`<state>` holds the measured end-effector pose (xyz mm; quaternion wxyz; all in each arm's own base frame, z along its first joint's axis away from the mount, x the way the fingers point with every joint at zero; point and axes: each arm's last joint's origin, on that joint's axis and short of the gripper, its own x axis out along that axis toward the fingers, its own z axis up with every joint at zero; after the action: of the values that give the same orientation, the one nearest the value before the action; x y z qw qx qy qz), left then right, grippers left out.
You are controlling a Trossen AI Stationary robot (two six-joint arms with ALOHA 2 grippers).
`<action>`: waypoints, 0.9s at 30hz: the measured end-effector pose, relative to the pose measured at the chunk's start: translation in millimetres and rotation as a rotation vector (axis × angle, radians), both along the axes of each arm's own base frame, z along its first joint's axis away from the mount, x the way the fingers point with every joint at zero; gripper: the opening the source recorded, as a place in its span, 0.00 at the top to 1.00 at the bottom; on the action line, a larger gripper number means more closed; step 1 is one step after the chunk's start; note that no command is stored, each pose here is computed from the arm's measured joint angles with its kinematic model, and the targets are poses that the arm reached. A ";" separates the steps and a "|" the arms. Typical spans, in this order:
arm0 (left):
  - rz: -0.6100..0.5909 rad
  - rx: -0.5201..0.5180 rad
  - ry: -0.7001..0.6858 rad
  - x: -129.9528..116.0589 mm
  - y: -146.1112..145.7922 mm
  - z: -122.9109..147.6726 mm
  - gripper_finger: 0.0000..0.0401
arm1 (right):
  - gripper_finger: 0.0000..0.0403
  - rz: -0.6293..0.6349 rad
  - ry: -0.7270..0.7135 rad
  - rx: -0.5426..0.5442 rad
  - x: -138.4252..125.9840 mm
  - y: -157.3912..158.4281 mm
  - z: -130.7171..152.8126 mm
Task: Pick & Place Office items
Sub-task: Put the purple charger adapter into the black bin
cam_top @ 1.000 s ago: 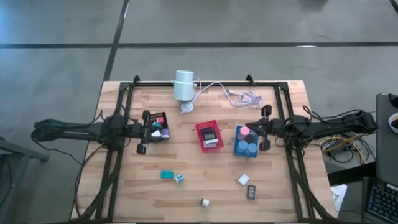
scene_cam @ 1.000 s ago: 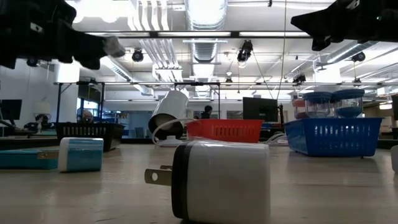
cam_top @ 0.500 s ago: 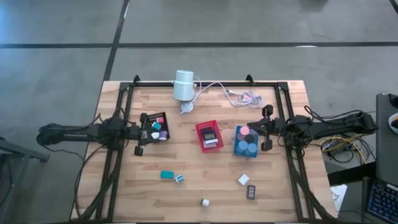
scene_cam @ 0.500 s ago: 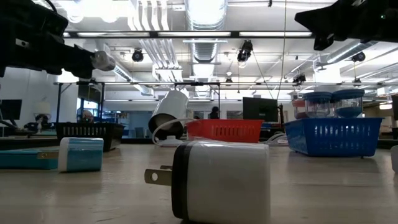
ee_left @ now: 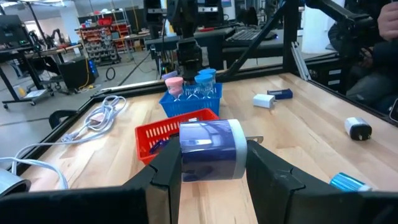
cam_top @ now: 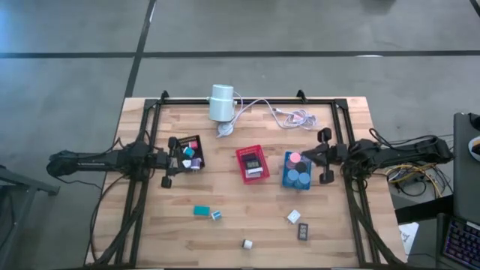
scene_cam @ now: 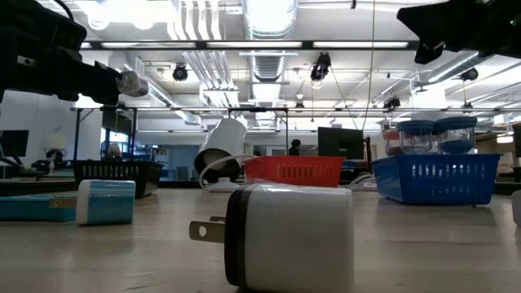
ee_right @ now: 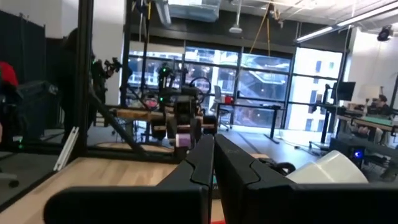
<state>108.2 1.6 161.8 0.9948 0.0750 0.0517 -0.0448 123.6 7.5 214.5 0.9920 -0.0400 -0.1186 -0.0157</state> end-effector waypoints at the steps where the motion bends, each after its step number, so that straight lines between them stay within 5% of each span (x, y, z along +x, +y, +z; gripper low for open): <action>1: 0.000 0.000 0.004 -0.1 0.0 -0.4 0.68 | 0.98 0.000 -0.004 0.004 -0.6 -0.1 0.0; 21: 0.002 0.017 0.037 -0.5 0.2 -3.7 0.68 | 0.98 -0.003 0.007 -0.008 -1.6 -0.2 -6.4; 27: 0.151 -0.011 -0.018 -1.5 4.3 13.1 0.68 | 0.98 -0.003 0.009 -0.009 -1.4 -0.2 -6.5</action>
<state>106.8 5.9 175.0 0.9962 0.0657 0.0480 0.0307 122.2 7.3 207.9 0.9923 -0.0449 -0.1143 -0.0166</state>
